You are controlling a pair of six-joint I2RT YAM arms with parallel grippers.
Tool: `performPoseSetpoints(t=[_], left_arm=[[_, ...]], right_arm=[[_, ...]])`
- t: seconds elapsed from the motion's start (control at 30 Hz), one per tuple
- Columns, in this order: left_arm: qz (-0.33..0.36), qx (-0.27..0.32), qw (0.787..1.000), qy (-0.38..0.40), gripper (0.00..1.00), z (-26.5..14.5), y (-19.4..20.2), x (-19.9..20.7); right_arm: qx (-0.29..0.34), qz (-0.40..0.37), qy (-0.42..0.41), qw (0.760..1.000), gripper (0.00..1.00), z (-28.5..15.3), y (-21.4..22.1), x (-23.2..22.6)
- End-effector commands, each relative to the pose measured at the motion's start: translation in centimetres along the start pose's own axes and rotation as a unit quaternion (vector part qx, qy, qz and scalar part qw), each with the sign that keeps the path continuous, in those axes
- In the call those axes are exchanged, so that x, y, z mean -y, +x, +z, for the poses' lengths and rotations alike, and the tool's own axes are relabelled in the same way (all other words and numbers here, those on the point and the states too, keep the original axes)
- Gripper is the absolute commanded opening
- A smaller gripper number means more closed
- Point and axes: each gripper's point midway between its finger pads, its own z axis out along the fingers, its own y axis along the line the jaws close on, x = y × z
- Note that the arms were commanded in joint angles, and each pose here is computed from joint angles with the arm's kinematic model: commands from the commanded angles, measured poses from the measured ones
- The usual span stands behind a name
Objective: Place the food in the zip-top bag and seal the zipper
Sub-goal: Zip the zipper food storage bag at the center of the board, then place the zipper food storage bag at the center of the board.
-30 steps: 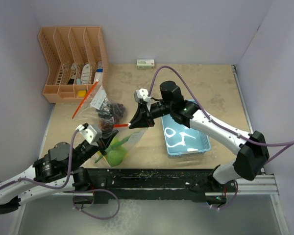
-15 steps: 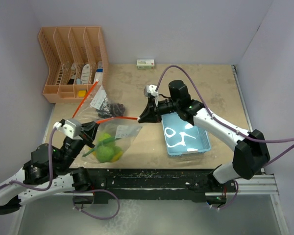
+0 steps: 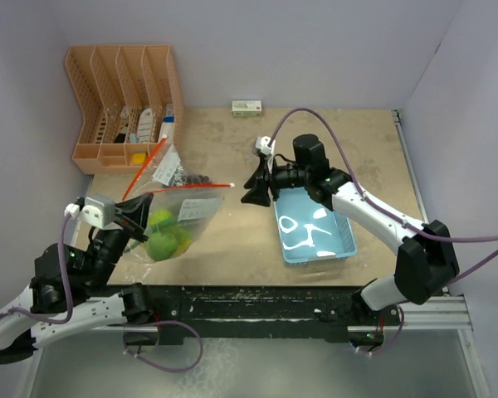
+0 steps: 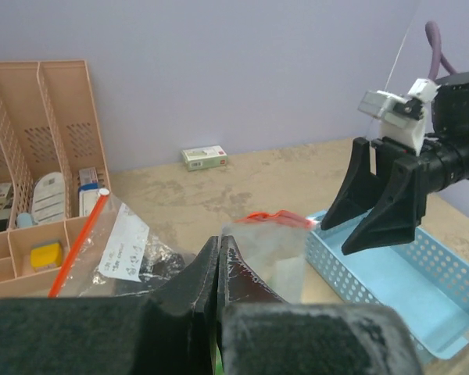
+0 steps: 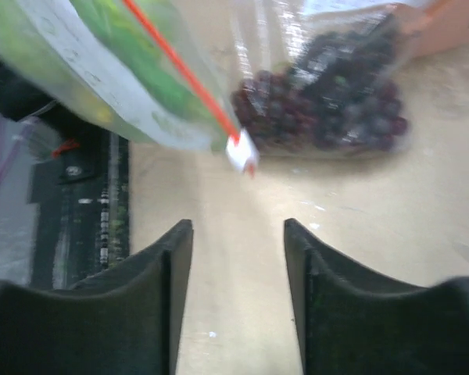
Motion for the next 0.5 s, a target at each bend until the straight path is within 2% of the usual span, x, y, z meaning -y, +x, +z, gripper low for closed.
performPoseSetpoints(t=[0.0, 0.07, 0.2, 0.3, 0.47], left_arm=[[-0.023, 0.036, 0.999, 0.000, 0.00, 1.8, -3.7, 1.6], [-0.015, 0.032, 0.999, 0.016, 0.00, 3.1, -4.1, 3.4], [-0.015, 0.034, 0.999, 0.039, 0.00, 5.9, -4.8, 7.2], [-0.019, 0.044, 0.998, 0.042, 0.00, 8.0, -4.8, 9.5], [-0.008, 0.037, 0.999, -0.011, 0.00, 11.3, -2.8, 10.4]], right_arm=[[0.009, 0.028, 0.113, 0.993, 0.66, -1.5, -1.3, 3.6], [0.016, 0.039, 0.150, 0.988, 0.78, -2.2, -2.0, 4.4], [0.038, 0.070, 0.230, 0.970, 0.88, -4.1, -3.6, 5.8], [0.059, 0.099, 0.300, 0.947, 0.95, -6.0, -4.5, 7.1], [0.078, 0.136, 0.386, 0.909, 0.99, -8.8, -4.7, 8.3]])
